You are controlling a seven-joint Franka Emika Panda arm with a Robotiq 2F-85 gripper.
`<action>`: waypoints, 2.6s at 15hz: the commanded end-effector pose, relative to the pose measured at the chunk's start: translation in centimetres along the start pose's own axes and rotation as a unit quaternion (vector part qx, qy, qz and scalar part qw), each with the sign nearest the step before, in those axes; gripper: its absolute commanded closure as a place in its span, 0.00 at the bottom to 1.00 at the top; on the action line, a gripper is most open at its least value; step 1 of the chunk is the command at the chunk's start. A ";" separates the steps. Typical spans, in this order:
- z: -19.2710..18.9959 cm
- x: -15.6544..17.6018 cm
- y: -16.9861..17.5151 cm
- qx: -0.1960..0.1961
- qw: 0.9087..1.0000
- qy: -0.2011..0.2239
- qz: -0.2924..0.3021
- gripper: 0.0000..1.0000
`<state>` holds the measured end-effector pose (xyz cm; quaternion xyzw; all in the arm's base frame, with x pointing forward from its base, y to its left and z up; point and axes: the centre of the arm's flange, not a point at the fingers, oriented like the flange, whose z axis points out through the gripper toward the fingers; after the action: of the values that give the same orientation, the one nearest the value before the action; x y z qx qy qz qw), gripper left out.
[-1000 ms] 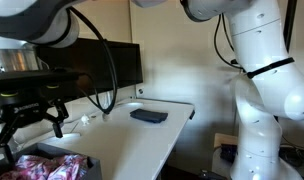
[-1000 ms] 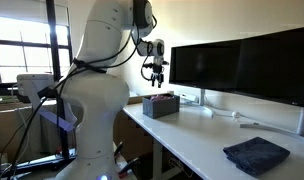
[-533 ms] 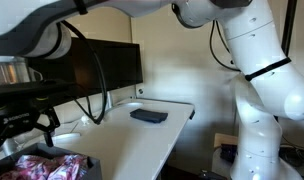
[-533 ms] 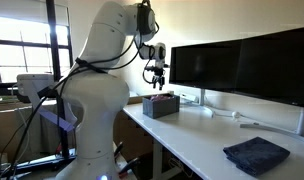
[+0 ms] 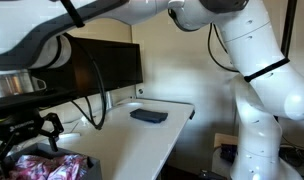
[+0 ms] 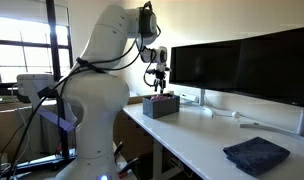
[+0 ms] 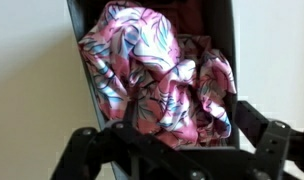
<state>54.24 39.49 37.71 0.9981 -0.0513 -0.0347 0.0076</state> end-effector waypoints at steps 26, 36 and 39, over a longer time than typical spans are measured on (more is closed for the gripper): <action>6.4 -3.1 2.8 -0.024 0.999 -0.033 0.018 0.80; 3.0 -2.5 0.2 -0.010 1.000 -0.014 0.008 0.90; 0.8 -2.2 -0.8 0.004 1.000 -0.004 0.005 0.90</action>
<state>52.13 39.81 34.48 0.9975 -0.0472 -0.0503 0.0152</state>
